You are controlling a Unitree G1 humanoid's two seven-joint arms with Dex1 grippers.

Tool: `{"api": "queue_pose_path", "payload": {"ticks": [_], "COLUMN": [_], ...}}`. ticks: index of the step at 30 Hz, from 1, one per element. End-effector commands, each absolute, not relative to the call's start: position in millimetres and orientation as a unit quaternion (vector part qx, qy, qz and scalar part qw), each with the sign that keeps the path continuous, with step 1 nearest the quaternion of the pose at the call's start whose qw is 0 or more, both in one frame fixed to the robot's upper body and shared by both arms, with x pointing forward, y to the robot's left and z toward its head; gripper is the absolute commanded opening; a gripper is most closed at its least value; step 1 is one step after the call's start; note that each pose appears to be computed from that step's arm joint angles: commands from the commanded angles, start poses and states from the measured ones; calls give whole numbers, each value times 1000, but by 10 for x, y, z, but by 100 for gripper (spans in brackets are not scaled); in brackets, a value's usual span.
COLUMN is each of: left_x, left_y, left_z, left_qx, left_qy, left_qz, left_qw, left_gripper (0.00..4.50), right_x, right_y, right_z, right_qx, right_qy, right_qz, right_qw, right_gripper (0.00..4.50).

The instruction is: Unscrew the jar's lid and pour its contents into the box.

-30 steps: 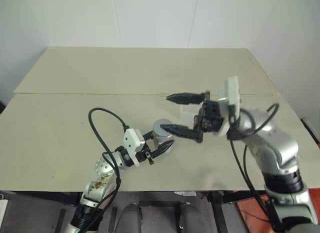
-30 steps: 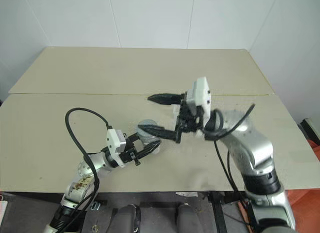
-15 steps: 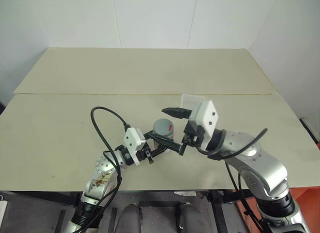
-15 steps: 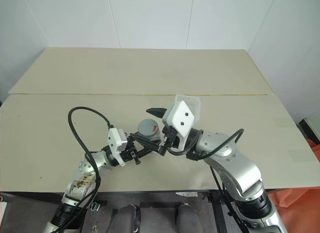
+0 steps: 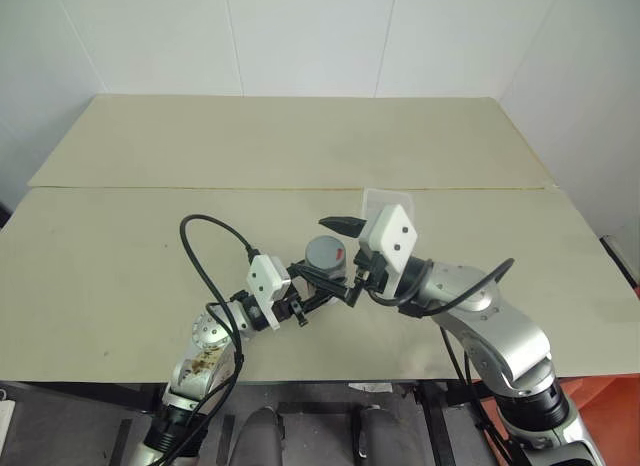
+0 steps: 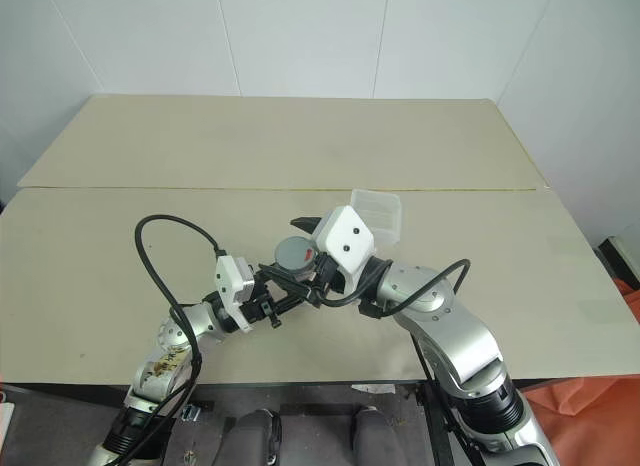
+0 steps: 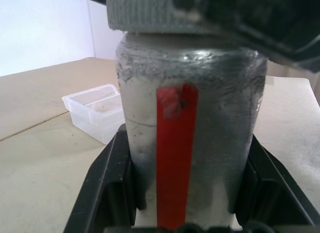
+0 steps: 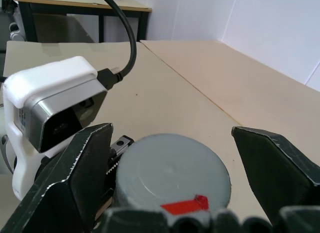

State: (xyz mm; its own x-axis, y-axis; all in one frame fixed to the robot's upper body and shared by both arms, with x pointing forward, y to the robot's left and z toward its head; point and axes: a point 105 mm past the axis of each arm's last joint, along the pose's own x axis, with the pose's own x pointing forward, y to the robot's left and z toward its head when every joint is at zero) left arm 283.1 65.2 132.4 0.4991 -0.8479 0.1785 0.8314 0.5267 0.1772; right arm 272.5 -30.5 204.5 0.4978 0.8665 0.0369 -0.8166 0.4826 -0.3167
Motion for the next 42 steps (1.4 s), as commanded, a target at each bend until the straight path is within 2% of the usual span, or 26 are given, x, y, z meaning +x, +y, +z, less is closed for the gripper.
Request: {"api": "queue_pose_path", "payload": {"ticks": [1, 22, 26, 32, 42], "left_x": [2802, 2846, 2849, 2855, 2858], "left_y": [657, 669, 659, 653, 620], "left_z": [1439, 1439, 1437, 1433, 1422], "left_qx": [35, 36, 35, 34, 44], "left_qy": [-149, -153, -155, -156, -161], "left_qz": [-486, -494, -496, -495, -498], "left_qw": [860, 855, 854, 854, 851], "left_gripper": [201, 201, 201, 201, 201], "right_x": [2732, 2662, 2586, 2350, 2542], "right_y": [-432, -822, -863, -754, -378], "right_z": [2185, 2116, 2122, 2230, 2338], "right_qx": [-132, -146, -147, -130, -109], "right_qy": [-127, -109, -105, -117, -146], "right_qz": [472, 437, 451, 526, 529], "right_qw": [862, 881, 874, 832, 829], "right_gripper": [444, 444, 444, 444, 444]}}
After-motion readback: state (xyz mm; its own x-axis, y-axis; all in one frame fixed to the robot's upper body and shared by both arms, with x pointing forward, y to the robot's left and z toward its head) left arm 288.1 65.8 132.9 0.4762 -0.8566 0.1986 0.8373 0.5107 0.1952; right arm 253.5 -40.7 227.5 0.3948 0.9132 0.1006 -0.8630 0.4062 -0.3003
